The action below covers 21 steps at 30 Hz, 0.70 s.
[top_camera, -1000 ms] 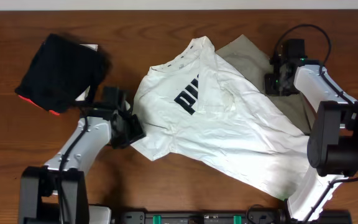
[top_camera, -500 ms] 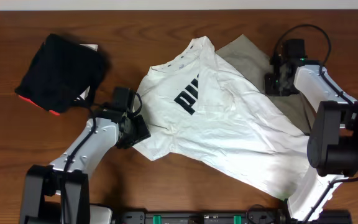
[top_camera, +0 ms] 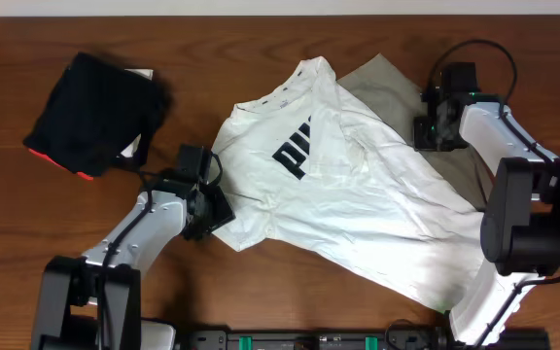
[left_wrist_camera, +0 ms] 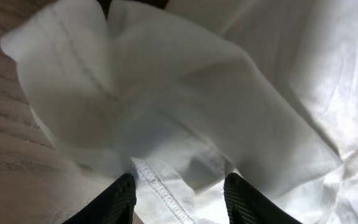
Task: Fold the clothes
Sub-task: 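Reach the left gripper to the t-shirt's left sleeve and grasp it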
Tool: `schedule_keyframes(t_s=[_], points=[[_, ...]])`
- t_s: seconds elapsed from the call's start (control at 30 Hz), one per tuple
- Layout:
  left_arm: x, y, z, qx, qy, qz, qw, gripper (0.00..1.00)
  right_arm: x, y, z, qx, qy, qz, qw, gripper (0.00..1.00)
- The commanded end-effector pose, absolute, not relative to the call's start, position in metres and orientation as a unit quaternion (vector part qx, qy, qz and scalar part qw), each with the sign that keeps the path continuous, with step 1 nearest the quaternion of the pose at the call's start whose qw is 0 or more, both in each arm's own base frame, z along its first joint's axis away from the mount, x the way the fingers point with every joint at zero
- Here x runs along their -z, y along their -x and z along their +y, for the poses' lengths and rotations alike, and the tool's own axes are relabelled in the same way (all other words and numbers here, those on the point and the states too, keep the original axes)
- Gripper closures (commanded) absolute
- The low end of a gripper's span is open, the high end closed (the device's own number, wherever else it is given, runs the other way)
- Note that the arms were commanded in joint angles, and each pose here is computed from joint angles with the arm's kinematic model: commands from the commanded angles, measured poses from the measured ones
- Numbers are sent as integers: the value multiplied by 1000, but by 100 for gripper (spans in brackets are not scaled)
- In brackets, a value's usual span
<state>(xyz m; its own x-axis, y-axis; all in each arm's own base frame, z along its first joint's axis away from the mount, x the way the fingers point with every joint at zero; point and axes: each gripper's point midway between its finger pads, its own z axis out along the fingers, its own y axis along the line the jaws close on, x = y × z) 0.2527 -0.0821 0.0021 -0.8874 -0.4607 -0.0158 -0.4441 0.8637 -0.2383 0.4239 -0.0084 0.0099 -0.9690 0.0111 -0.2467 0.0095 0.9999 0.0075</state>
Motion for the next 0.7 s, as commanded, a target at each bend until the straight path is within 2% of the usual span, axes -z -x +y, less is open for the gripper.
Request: schedule_keyframes(t_s=[0.0, 0.2, 0.67], points=[[-1, -254, -80, 109, 239, 964, 41, 53, -8, -422, -14, -4, -7, 993, 122, 94], [-1, -254, -80, 110, 255, 960, 40, 60, -8, -424, -14, -3, -7, 992, 125, 94], [-3, -263, -82, 118, 257, 958, 55, 59, -8, -425, -15, -3, -7, 992, 127, 93]])
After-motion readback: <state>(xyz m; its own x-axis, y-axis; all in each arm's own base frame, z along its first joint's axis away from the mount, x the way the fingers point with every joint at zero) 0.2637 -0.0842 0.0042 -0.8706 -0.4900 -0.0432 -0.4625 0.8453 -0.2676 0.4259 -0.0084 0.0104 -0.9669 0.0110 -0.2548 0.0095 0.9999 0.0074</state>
